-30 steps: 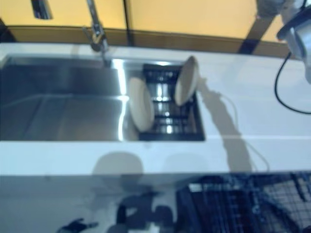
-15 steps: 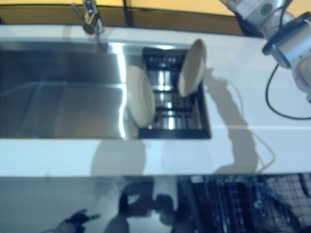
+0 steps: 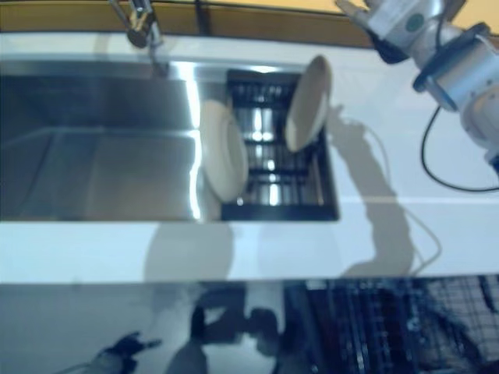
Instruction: Take plates into dishwasher
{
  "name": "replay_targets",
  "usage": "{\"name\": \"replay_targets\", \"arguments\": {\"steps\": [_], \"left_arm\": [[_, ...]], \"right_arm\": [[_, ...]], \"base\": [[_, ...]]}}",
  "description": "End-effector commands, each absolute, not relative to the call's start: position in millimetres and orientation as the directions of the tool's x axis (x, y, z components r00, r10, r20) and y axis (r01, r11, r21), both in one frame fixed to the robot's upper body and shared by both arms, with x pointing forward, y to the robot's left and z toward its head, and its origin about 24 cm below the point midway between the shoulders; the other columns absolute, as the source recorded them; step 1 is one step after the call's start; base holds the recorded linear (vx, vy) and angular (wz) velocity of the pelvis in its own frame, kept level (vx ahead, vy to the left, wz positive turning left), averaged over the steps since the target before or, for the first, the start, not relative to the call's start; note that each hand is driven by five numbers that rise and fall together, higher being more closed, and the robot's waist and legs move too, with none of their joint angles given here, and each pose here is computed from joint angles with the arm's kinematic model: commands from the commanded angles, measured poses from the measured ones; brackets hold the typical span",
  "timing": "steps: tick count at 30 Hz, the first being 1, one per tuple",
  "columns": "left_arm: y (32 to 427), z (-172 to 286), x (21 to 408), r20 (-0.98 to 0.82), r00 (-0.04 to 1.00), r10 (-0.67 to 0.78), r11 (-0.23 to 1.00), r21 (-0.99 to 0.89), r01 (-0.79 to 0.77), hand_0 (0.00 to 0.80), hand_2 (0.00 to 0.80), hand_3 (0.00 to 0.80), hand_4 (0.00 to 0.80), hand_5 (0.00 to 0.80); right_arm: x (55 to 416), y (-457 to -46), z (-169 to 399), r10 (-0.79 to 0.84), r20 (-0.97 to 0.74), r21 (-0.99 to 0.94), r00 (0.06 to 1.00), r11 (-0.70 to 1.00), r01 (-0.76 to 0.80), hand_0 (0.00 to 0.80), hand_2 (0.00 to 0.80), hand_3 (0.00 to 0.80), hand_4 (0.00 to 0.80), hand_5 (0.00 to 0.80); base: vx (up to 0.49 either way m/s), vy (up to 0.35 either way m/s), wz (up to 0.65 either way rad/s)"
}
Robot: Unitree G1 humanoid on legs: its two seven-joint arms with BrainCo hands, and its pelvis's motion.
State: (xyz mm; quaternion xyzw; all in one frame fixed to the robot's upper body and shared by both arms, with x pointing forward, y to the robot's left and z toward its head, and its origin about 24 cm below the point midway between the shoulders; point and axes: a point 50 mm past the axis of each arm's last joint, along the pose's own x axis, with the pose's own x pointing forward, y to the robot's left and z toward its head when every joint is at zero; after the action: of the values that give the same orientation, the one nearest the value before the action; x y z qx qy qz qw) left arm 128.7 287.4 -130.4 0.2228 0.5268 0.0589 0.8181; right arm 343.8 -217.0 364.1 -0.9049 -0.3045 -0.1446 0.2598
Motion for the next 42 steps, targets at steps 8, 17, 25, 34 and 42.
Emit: {"name": "replay_targets", "arguments": {"steps": [8,17,25,34,42], "left_arm": [[293,-123,144,-0.813,0.478,0.332,0.881,0.449,0.152,0.0,0.0,0.0,0.0,0.0],[291,-121,148,-0.802,0.499,0.329,0.886,0.445,0.131,0.0,0.0,0.0,0.0,0.0],[288,-122,149,-0.804,0.504,0.316,0.895,0.429,0.124,0.0,0.0,0.0,0.0,0.0],[285,-123,150,-0.805,0.511,0.301,0.9,0.417,0.128,0.0,0.0,0.0,0.0,0.0],[284,-123,149,-0.805,0.513,0.298,0.902,0.414,0.125,0.0,0.0,0.0,0.0,0.0]], "right_arm": [[335,-219,390,0.455,0.477,-0.322,0.752,-0.706,0.631,0.0,0.0,0.0,0.0,0.0],[338,-212,386,0.465,0.448,-0.306,0.764,-0.723,0.619,0.0,0.0,0.0,0.0,0.0],[340,-207,382,0.489,0.415,-0.296,0.767,-0.725,0.622,0.0,0.0,0.0,0.0,0.0],[340,-201,377,0.523,0.385,-0.268,0.761,-0.726,0.634,0.0,0.0,0.0,0.0,0.0],[340,-195,372,0.552,0.353,-0.244,0.755,-0.725,0.644,0.0,0.0,0.0,0.0,0.0]], "base": [[0.0,0.0,0.0],[0.0,0.0,0.0],[0.0,0.0,0.0],[0.0,0.0,0.0],[0.0,0.0,0.0]]}}
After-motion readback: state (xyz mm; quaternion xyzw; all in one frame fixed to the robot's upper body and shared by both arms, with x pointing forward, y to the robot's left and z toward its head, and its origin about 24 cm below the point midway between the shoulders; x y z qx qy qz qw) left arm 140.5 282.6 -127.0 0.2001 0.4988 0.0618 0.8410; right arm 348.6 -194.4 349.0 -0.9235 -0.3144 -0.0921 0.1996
